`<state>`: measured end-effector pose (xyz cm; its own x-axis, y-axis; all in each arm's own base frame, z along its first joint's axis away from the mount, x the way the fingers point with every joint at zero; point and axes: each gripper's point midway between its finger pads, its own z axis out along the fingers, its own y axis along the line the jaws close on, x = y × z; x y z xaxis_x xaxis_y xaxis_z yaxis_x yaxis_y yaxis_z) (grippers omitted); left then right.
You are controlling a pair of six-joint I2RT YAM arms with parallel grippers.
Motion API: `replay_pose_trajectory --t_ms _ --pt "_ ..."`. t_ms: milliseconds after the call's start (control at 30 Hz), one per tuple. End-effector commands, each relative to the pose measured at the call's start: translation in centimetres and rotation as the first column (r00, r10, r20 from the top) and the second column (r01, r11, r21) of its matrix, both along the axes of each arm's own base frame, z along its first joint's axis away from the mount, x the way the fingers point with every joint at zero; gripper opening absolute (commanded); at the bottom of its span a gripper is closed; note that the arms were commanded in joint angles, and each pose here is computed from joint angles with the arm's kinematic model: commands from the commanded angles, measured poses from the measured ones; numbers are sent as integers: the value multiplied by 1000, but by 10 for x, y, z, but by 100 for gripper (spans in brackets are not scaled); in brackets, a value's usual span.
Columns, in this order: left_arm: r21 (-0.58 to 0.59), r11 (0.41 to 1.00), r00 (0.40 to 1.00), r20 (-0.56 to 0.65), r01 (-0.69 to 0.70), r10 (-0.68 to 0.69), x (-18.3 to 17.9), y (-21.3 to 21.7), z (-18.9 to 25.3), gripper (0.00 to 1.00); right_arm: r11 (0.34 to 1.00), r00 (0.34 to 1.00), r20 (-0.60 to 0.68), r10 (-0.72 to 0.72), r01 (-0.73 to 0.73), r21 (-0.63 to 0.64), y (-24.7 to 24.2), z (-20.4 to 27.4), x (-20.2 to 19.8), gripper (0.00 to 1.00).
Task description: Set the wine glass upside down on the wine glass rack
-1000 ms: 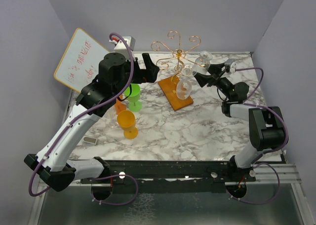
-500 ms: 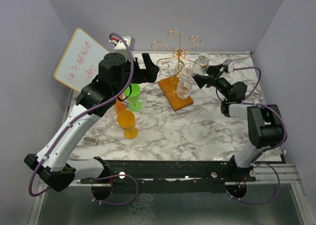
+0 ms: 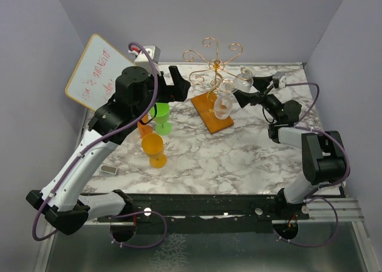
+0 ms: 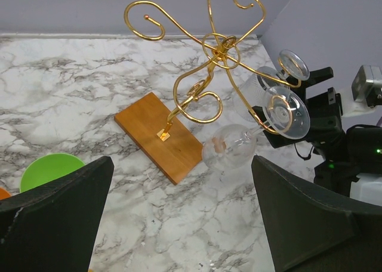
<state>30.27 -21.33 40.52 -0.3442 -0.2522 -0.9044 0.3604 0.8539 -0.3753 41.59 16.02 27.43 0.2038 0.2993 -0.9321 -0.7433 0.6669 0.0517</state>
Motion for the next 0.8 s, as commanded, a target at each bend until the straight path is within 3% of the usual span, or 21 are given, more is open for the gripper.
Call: replay_pose_trajectory --t_ms 0,433,667,767 --pt "8 999 999 10 -32 32 -4 12 0 99 999 998 17 -54 54 -4 -8 5 -6 100" --pt "-4 1000 1000 -10 -16 16 -24 22 -16 99 984 984 -32 -176 177 36 -33 20 -69 100" --pt "43 999 993 -116 -3 8 -43 31 -67 99 961 941 -195 -276 277 -19 -53 21 -109 100" --pt "81 996 981 -188 -26 41 -52 40 -94 98 918 869 -349 -351 393 53 -73 18 -118 96"
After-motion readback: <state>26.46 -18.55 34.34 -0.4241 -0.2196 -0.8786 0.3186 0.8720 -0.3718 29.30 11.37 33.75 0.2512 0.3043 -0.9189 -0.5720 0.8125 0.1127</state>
